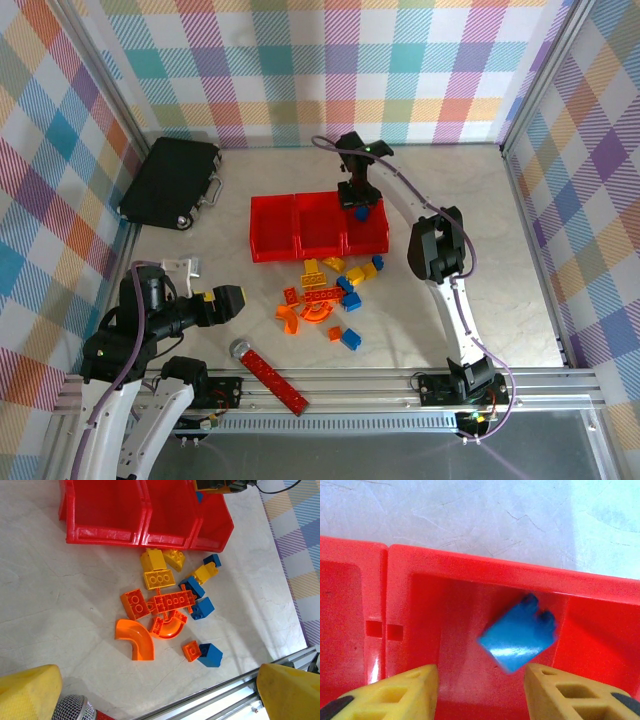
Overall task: Sort the legos into containers by color
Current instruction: Place the lego in the container, then pick up the lego from the bottom-center of the table.
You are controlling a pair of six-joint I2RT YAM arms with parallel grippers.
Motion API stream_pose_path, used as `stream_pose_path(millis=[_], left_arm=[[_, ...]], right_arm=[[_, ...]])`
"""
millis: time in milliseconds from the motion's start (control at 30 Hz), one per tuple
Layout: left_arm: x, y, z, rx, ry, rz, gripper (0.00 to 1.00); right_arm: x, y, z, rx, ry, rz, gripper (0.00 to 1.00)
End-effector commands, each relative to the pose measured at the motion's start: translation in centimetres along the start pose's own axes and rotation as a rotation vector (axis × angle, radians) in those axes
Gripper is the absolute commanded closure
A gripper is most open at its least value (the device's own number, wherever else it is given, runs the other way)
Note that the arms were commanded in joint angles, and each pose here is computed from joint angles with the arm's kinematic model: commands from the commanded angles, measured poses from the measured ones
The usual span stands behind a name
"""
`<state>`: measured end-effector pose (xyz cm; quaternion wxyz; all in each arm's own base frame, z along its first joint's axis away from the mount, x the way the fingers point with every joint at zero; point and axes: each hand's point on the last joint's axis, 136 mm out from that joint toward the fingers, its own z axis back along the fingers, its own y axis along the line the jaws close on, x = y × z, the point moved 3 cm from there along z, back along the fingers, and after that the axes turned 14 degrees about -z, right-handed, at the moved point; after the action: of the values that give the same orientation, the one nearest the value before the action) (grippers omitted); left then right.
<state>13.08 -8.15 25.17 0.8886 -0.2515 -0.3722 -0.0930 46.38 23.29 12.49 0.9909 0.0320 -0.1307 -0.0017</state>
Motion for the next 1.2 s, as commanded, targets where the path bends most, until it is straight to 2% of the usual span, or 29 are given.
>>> stream_pose_path(millis=[0, 267, 467, 600, 800, 1167], left_arm=[[0.1, -0.3, -0.3, -0.028, -0.003, -0.007, 0.00], [0.1, -0.3, -0.3, -0.028, -0.002, -0.007, 0.00], [0.1, -0.2, -0.3, -0.022, 0.000, -0.002, 0.00], [0.1, -0.1, -0.4, -0.016, 0.003, 0.003, 0.00], [0.1, 0.0, -0.5, -0.013, 0.008, 0.007, 0.00], [-0.1, 0.5, -1.0, 0.011, 0.044, 0.036, 0.00]], right_arm=[[0.4, -0.3, 1.9, 0.017, -0.031, -0.025, 0.50], [0.3, -0.3, 6.9, 0.076, -0.088, -0.046, 0.50], [-1.8, -0.6, 11.7, 0.145, -0.141, -0.080, 0.49], [-5.3, -1.2, 14.1, 0.207, -0.163, -0.107, 0.46], [-11.9, -3.1, 15.0, 0.278, -0.124, -0.156, 0.45], [-24.7, -5.9, 13.9, 0.235, 0.046, -0.085, 0.34]])
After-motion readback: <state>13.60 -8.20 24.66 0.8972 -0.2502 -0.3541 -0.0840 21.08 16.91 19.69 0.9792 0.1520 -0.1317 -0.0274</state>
